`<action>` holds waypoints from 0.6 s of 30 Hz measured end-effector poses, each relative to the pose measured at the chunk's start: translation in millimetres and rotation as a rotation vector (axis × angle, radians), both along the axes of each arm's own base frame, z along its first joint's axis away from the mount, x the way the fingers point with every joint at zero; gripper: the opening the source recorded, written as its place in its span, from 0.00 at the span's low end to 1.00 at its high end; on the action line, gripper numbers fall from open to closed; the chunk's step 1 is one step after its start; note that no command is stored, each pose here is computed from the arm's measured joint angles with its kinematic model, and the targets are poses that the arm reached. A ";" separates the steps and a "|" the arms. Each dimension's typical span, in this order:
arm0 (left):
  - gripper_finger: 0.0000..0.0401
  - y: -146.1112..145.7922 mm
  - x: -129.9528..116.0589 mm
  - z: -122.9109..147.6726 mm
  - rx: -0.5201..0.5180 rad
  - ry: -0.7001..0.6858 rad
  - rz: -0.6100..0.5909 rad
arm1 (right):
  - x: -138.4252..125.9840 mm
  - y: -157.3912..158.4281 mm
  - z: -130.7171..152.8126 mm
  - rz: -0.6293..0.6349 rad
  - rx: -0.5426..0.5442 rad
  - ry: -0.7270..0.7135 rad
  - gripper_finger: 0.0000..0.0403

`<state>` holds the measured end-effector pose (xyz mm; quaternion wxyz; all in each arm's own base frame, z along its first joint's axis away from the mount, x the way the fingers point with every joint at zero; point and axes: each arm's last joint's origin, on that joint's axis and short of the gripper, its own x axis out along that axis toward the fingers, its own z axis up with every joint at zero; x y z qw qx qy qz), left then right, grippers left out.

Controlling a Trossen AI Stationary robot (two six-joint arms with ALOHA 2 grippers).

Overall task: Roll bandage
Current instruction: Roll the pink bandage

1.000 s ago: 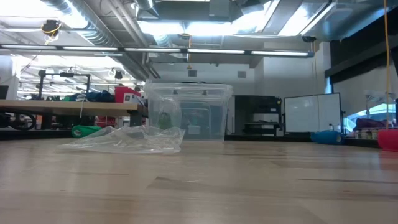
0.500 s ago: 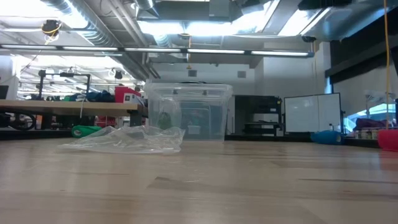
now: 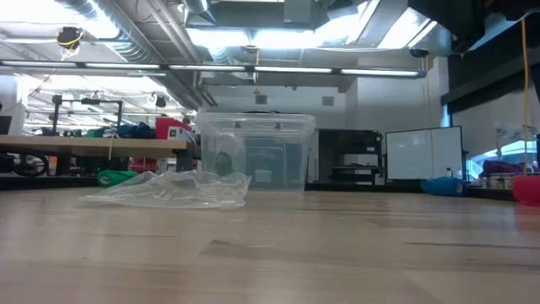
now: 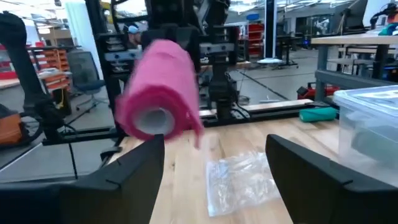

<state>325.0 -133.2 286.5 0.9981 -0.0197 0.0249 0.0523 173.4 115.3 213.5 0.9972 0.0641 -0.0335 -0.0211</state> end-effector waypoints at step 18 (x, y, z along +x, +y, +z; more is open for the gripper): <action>0.01 3.2 0.0 -2.8 -0.051 -0.026 0.010 | 17.3 -8.7 4.2 0.018 -0.029 -0.017 0.36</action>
